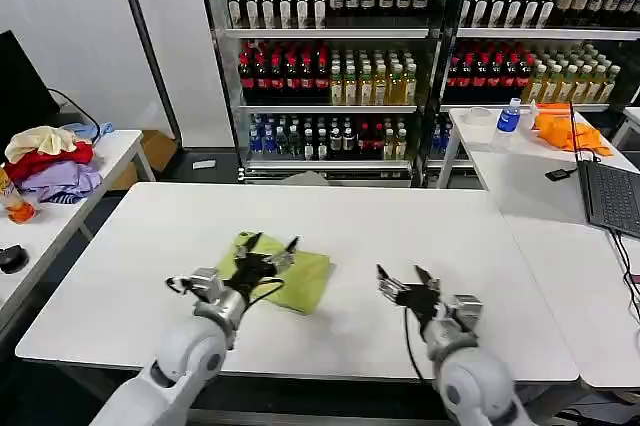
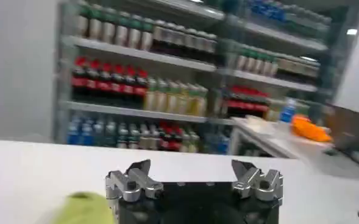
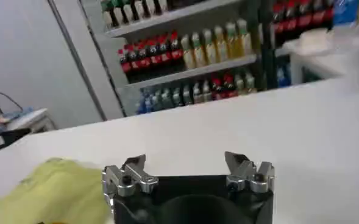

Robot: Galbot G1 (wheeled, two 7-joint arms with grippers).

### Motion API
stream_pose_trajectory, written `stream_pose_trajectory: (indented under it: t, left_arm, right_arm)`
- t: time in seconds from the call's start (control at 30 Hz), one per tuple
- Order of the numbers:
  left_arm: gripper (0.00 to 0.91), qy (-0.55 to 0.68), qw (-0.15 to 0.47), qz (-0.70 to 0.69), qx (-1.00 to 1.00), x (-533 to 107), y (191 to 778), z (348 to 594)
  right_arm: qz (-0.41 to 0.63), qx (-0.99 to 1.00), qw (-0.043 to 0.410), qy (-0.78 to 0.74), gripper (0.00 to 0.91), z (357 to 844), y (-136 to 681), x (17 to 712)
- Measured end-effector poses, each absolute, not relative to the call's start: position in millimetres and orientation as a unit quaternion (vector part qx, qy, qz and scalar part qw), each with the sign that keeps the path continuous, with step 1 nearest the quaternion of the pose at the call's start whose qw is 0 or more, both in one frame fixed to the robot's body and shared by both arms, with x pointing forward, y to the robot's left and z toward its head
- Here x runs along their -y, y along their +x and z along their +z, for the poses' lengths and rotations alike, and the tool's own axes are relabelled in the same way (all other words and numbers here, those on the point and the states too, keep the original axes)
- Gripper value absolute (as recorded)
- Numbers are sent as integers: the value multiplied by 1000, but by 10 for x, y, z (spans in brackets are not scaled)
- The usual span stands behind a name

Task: Fold and organize the clothes.

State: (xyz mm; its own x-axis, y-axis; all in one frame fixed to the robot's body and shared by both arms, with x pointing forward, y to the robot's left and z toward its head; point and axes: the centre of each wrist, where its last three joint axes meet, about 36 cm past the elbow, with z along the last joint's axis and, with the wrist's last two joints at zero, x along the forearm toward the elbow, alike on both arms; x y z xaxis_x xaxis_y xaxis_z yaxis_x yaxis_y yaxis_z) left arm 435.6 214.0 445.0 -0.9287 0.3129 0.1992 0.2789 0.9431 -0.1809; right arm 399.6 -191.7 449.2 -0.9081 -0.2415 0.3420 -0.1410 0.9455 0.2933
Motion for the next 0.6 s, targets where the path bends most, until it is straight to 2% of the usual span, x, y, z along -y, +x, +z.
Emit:
stream_pose_trajectory:
  t: [0.43, 0.47, 0.5, 0.53, 0.57, 0.6]
  left_arm:
    - [907, -75, 107, 75, 989, -2586, 4253, 4408]
    - [907, -73, 107, 75, 989, -2598, 4251, 4405]
    - [907, -71, 107, 75, 989, -2608, 4248, 4403]
    - [907, -69, 107, 75, 989, -2617, 4245, 4400]
    - [907, -67, 106, 75, 989, -2625, 4243, 4399]
    - [907, -65, 106, 75, 989, -2632, 4241, 4398]
  right_arm:
    - [-223, 934, 251, 122, 907, 4377, 4695, 1109]
    - [-227, 932, 254, 122, 887, 4379, 4732, 1065]
    - [-231, 930, 258, 121, 806, 4375, 4773, 1015]
    - [-235, 928, 262, 120, 474, 4367, 4805, 974]
    - [-238, 927, 266, 119, 262, 4362, 4836, 934]
    - [-241, 925, 269, 118, 10, 4361, 4869, 888]
